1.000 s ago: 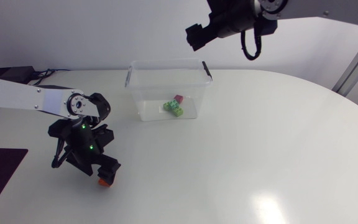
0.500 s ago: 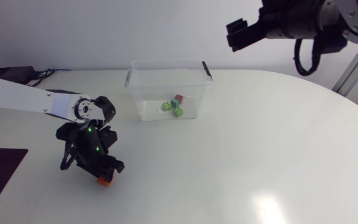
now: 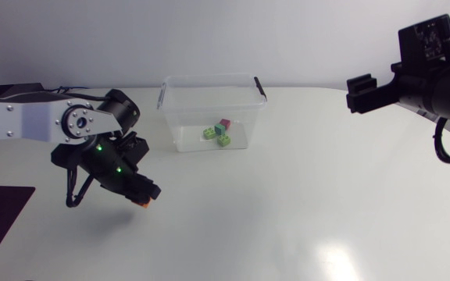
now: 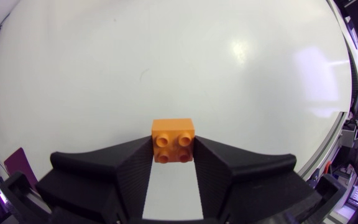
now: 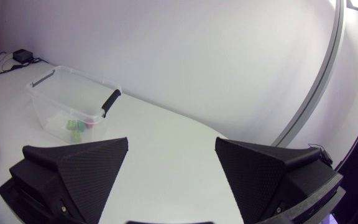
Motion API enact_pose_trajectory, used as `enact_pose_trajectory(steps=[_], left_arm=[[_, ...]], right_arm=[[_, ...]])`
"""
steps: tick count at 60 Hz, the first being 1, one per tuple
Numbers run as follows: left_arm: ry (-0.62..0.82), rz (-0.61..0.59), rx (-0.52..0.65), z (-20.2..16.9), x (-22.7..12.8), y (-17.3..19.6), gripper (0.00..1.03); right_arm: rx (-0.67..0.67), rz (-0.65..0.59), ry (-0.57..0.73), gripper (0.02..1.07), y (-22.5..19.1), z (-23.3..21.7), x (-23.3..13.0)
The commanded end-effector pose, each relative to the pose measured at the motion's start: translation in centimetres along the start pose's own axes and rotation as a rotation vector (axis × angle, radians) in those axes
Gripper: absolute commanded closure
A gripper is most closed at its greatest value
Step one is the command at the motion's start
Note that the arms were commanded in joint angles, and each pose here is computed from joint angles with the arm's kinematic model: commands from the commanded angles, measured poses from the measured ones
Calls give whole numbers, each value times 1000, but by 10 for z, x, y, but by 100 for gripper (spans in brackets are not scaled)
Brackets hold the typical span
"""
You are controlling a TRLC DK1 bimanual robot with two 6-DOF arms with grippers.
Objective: Place the duplo bricks in the container
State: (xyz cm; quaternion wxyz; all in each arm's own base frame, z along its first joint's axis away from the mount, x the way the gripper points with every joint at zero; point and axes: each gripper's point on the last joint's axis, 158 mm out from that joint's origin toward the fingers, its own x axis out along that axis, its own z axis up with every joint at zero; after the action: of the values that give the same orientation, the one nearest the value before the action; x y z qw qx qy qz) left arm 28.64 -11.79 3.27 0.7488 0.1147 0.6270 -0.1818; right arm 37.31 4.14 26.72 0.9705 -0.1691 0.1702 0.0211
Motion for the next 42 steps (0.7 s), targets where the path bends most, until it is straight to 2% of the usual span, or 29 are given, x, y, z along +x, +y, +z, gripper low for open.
enact_pose_trajectory(steps=[1,10,17,42], left_arm=[[-122,5,0,28,-28,-3,77],[-271,17,3,69,-63,1,77],[-390,31,11,101,-86,6,77],[-617,42,36,169,-121,3,77]], right_arm=[[21,4,24,6,2,-21,-5],[24,1,39,6,4,-46,-15],[92,-23,18,6,-4,-59,-28],[171,-95,-24,6,-16,-100,-46]])
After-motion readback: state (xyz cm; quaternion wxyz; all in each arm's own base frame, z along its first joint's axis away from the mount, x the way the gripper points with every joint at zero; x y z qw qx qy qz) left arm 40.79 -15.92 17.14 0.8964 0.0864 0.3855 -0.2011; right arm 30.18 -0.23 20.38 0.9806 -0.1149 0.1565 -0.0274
